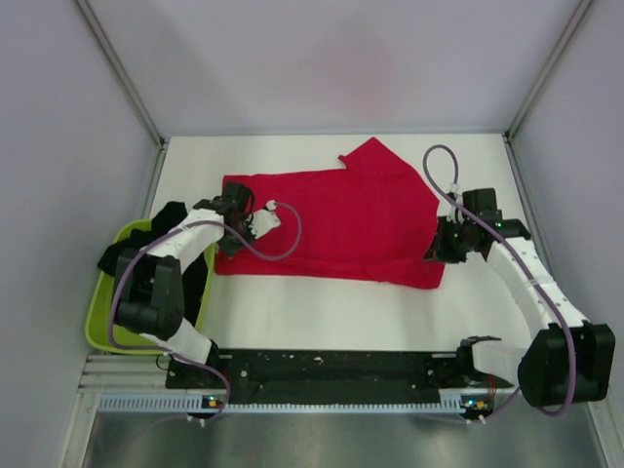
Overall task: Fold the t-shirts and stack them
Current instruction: Fold the flattened tshirt in 1/3 of the way
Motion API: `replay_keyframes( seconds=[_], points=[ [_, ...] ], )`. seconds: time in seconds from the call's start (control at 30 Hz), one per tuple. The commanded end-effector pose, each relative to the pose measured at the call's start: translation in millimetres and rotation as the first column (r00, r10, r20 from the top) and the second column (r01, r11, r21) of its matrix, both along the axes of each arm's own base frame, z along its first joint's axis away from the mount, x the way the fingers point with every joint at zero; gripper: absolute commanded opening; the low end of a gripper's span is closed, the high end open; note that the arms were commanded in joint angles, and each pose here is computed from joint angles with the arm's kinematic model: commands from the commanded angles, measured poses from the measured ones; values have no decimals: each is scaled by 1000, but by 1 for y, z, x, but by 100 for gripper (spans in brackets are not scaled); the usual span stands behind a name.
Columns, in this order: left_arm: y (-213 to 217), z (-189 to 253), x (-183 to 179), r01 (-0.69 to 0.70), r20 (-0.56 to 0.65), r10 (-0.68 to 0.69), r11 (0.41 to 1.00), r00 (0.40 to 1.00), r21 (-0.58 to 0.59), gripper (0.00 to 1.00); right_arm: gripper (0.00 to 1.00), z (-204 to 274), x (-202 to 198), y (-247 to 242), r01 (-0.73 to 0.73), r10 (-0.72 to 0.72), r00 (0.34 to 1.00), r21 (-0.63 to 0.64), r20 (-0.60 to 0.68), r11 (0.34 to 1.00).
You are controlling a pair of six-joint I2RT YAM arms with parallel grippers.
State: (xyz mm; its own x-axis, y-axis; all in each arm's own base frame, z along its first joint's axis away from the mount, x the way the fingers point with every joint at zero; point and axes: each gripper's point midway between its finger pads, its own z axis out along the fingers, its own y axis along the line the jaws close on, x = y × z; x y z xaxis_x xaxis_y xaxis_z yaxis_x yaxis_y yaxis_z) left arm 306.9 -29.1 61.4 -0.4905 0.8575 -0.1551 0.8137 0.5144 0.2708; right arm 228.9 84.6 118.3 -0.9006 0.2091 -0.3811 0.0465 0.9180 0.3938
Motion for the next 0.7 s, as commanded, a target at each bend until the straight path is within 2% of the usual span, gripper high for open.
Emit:
replay_keyframes(
  seconds=[0.0,0.07,0.3,0.5,0.67],
  points=[
    [-2,18,40,-88,109,90,996,990,-26,0,0,40,84,14,-83,83,966,-12,245,997],
    [-4,20,50,-106,120,110,994,987,-36,0,0,30,115,12,-101,111,964,-53,243,993],
    [3,8,66,-140,118,139,990,983,4,0,0,16,178,11,-152,180,957,-133,229,979],
    [12,-2,65,-173,100,170,985,980,20,2,0,7,197,-2,-140,183,958,-200,219,970],
    [9,-1,78,-195,137,194,981,971,-4,9,0,-15,201,-7,-133,165,972,-189,169,973]
  ],
)
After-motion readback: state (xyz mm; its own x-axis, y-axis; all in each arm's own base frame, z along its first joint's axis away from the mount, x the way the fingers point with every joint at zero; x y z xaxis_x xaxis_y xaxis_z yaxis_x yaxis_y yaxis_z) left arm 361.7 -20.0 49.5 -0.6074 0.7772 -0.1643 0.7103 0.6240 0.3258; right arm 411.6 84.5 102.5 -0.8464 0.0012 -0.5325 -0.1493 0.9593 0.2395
